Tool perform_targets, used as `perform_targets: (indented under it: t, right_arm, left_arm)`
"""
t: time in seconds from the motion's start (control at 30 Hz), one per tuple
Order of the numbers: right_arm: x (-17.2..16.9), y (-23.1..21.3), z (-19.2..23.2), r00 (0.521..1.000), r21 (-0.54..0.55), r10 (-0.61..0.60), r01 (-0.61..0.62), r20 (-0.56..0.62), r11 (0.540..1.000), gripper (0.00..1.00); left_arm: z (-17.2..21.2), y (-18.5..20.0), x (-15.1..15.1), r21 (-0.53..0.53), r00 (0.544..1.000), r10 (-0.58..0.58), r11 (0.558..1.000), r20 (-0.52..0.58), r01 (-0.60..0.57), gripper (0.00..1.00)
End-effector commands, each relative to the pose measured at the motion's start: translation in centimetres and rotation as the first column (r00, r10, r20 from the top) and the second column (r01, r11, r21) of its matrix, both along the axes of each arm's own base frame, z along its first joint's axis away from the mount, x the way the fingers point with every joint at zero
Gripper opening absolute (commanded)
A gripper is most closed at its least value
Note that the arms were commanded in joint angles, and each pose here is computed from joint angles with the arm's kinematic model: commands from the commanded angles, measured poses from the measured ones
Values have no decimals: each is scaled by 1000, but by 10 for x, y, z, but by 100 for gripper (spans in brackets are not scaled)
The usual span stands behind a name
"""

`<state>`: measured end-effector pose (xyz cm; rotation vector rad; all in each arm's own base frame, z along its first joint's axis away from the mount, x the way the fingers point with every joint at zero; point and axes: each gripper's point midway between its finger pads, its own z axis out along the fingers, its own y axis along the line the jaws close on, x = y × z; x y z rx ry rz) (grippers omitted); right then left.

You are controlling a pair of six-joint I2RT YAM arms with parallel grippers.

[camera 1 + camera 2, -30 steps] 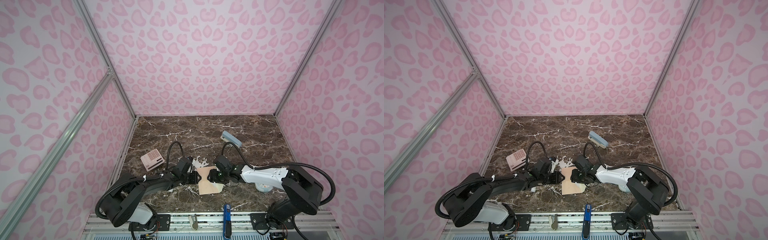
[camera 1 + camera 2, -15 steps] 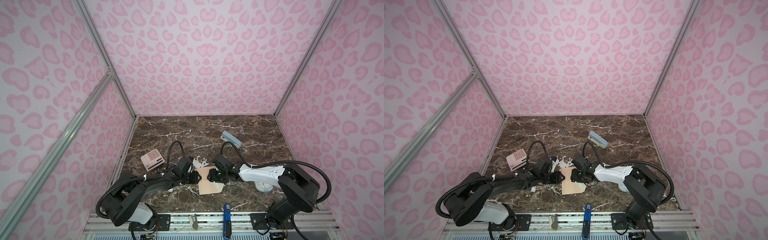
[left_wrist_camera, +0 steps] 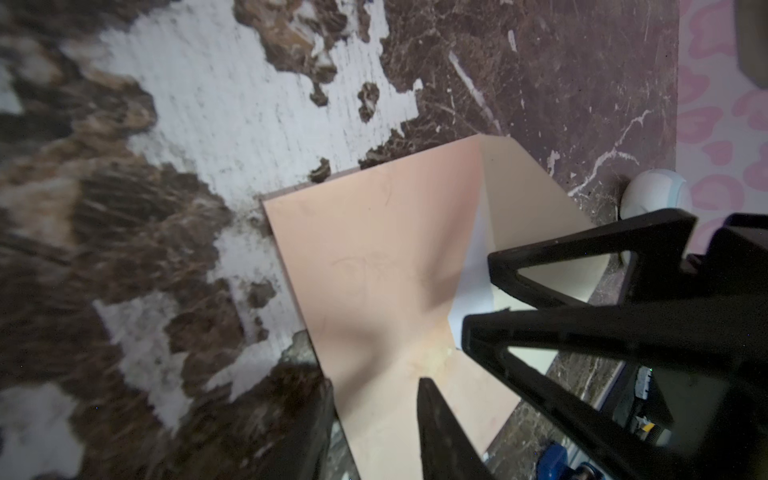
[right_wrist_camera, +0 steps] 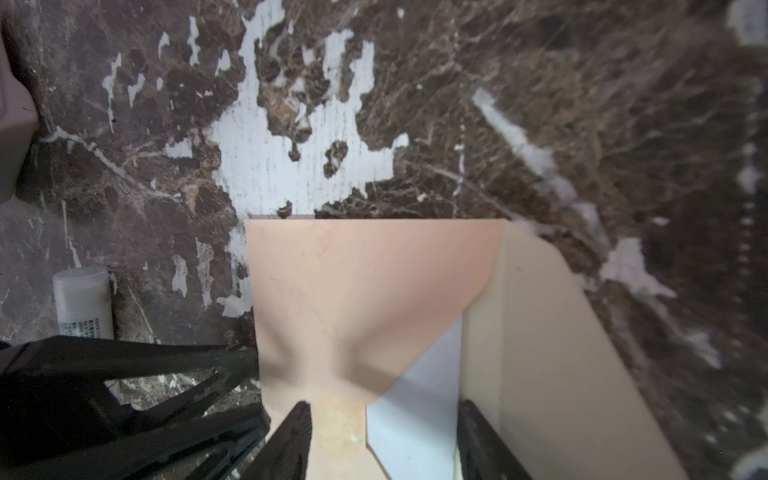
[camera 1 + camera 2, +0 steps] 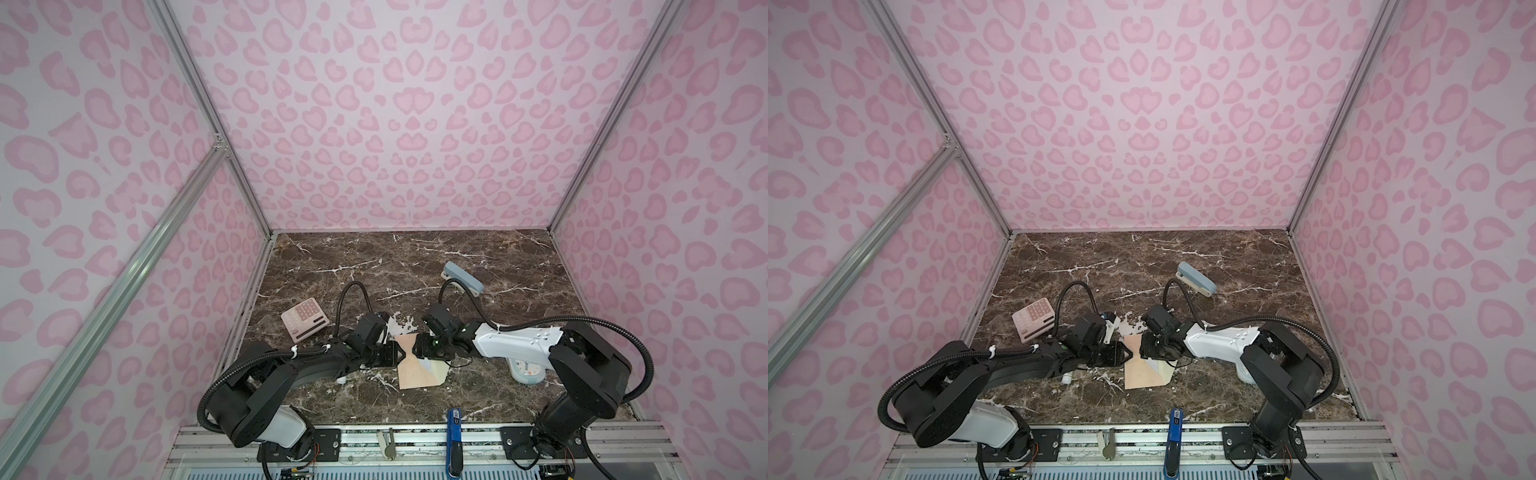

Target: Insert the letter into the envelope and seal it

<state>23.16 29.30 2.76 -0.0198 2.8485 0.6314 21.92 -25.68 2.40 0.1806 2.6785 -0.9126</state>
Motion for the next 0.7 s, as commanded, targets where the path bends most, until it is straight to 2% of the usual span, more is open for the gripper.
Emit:
perform_targets:
  t: [0.0,0.67]
  right_arm:
    - [-3,2,-3,1000,5,16,-16,-21,1000,58]
    - [4,-10,32,998,-20,4,-2,68,1000,59]
  left_arm:
    - [-7,6,-3,36,1000,8,999,-19,-7,38]
    - [10,8,-1,25,1000,9,1000,22,-10,40]
